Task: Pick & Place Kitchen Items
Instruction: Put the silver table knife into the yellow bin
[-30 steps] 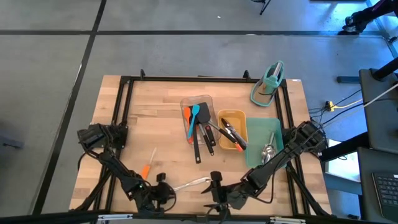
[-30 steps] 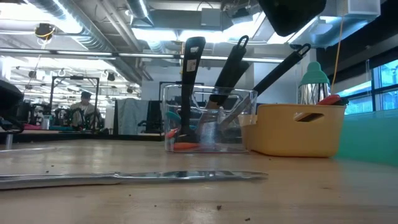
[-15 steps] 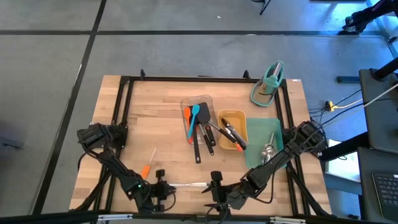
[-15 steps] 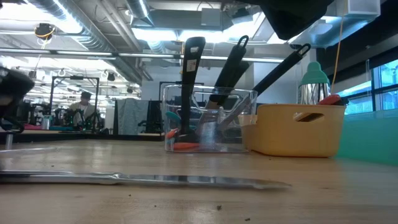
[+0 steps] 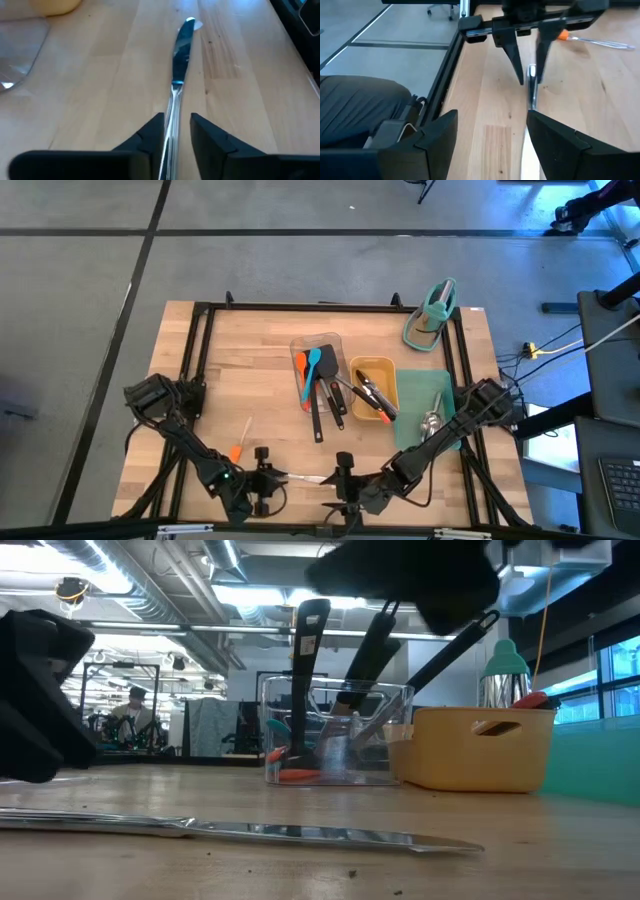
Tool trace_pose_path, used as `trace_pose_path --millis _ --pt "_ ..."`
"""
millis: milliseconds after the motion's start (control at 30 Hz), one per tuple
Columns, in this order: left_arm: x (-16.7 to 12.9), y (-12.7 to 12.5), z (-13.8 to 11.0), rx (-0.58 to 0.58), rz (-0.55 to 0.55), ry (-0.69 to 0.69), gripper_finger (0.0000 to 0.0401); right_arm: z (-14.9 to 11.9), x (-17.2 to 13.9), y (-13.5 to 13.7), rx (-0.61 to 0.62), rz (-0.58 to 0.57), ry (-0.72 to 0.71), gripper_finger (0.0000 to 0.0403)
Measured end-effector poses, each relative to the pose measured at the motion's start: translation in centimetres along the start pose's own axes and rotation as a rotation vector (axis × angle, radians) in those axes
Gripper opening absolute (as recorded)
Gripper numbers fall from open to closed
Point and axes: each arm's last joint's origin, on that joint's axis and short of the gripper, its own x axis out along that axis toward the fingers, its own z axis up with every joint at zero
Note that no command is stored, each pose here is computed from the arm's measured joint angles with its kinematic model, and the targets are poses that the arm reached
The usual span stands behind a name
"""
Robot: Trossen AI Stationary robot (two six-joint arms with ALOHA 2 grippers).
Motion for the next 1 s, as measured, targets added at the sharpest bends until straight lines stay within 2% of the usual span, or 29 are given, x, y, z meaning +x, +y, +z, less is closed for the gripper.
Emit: trace_pose_path --millis 267,400,500,600,767,1000 --pt "-0.9 -0.6 -0.3 0.083 0.054 -0.074 0.0182 -0.2 1.6 -1.0 0.003 -0.015 -0.047 0.0241" --pt "-1.3 -0.7 -1.3 0.084 0.091 -0.126 0.0206 -0.1 1.8 -1.1 -0.035 -0.024 -0.070 0.0241" --pt "-1.6 -0.4 -2.7 0.065 0.117 -0.195 0.0209 -0.6 2.4 -1.0 -0.060 -0.033 -0.093 0.0244" --pt "-1.8 0.2 -3.9 0.027 0.092 -0.221 0.0204 -1.1 2.9 -1.3 -0.037 -0.085 -0.099 0.0258" --pt "-1.7 0.9 -3.9 0.004 0.041 -0.278 0.0192 -1.7 3.1 -2.0 0.014 -0.160 -0.059 0.0295" --pt "0.0 3.1 -4.5 -0.003 -0.074 -0.212 0.0179 -2.6 4.2 -2.8 0.095 -0.178 -0.042 0.0318"
